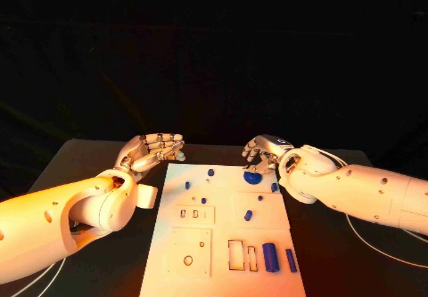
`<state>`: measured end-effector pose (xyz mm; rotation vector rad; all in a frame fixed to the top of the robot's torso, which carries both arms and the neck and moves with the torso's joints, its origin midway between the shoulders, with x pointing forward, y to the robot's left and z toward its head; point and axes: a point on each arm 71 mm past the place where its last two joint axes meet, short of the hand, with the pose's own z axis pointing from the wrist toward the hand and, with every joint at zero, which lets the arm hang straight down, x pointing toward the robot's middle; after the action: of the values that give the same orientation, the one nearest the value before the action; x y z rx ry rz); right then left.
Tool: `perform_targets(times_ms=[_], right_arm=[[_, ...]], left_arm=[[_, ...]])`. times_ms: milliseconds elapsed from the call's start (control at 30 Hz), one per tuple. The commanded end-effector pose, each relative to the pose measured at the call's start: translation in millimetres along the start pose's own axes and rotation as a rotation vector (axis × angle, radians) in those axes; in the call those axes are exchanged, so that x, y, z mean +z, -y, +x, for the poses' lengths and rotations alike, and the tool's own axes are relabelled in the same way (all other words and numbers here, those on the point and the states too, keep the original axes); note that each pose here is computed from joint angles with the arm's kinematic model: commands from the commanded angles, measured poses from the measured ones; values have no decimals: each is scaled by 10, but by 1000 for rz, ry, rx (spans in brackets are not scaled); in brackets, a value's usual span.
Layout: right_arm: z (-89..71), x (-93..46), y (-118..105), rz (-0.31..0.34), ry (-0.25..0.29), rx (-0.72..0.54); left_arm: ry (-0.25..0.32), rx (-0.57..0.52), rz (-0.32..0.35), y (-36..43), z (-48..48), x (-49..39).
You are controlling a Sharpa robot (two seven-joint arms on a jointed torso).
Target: Assemble the parts on the task board
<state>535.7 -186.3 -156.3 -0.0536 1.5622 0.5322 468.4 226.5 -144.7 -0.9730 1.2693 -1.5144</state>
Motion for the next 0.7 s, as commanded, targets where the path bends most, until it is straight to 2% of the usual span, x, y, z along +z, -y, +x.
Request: perform_targets(times_ms=[33,167,367,700], right_arm=[[-17,-43,119,60,-67,71],[-45,-69,261,98,-116,63],[-11,-47,325,120,-175,46],[104,12,297,115,-212,26]], left_arm=[[-17,-18,0,8,15,6],[-18,-20,-2,3,15,10],[-21,-23,-4,-2,22,17],[-24,-24,-5,-6,28,23]])
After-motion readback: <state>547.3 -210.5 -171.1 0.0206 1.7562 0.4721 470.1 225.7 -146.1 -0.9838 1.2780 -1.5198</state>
